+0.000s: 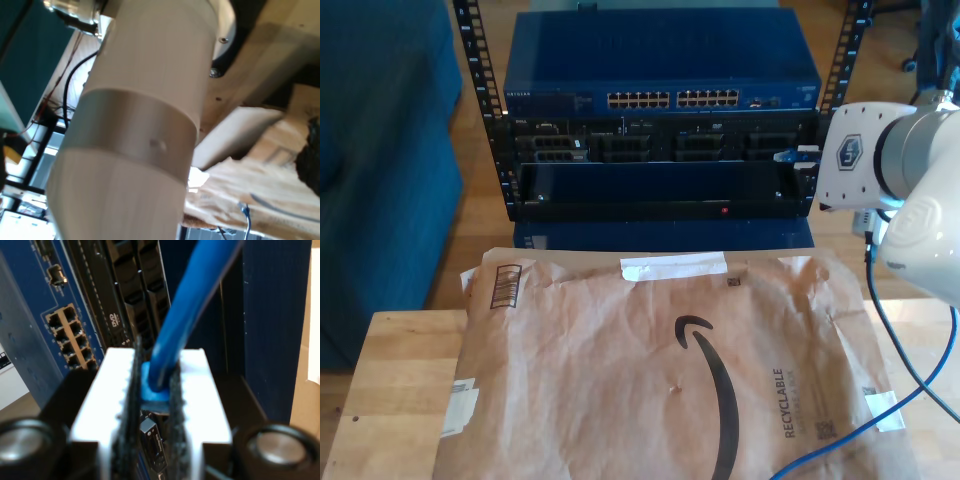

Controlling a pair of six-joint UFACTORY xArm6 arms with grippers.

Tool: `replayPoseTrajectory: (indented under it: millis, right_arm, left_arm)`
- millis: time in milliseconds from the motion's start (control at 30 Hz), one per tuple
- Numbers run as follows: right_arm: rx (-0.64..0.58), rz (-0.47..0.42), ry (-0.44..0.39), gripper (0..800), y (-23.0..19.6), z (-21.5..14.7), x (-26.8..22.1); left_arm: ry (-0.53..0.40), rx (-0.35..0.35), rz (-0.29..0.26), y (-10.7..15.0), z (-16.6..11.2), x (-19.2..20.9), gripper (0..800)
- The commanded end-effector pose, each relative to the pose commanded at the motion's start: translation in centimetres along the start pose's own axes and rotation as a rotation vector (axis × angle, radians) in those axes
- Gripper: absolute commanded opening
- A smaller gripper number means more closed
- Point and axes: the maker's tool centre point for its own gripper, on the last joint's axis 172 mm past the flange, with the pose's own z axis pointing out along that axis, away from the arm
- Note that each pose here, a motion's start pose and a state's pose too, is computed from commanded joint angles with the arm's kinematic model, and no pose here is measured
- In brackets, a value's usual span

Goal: Grab the cable and plug it in

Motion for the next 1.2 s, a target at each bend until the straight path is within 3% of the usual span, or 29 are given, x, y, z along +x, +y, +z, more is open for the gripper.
replayPoseTrajectory:
  millis: [133, 333, 433, 533, 733, 867, 967, 1200]
  right_arm:
    - [0.0, 0.0, 0.0, 2, 0.0, 0.0, 0.0]
    - [-0.01, 0.004, 0.003, 2, 0.6, 0.2, 0.2]
    - [-0.012, 0.008, 0.005, 2, 0.7, 0.2, 0.4]
    - [-0.013, 0.01, 0.007, 2, 0.8, 0.3, 0.5]
    - [-0.026, 0.019, 0.014, 2, 1.7, 0.5, 1.1]
    - [-0.014, 0.021, 0.025, 2, 1.8, 0.6, 1.5]
    - [-0.01, 0.026, 0.023, 2, 1.6, 0.6, 1.4]
    - [-0.011, 0.053, 0.031, 2, 1.6, 1.0, 1.6]
  left_arm:
    - [0.018, 0.027, 0.004, -0.6, 2.2, 0.8, 799]
    - [-0.002, -0.035, 0.018, -1.5, 3.6, 1.0, 799]
    - [0.132, -0.079, 0.017, -0.9, 3.7, 3.3, 799]
    - [0.2, -0.091, 0.017, -0.6, 4.9, 4.3, 799]
    - [0.21, -0.113, 0.028, -0.9, 5.0, 4.8, 799]
    - [0.203, -0.134, 0.064, -1.3, 5.2, 4.8, 799]
    - [0.213, -0.145, 0.122, -1.4, 5.8, 5.2, 799]
    - [0.268, -0.174, 0.112, -1.0, 7.7, 7.1, 800]
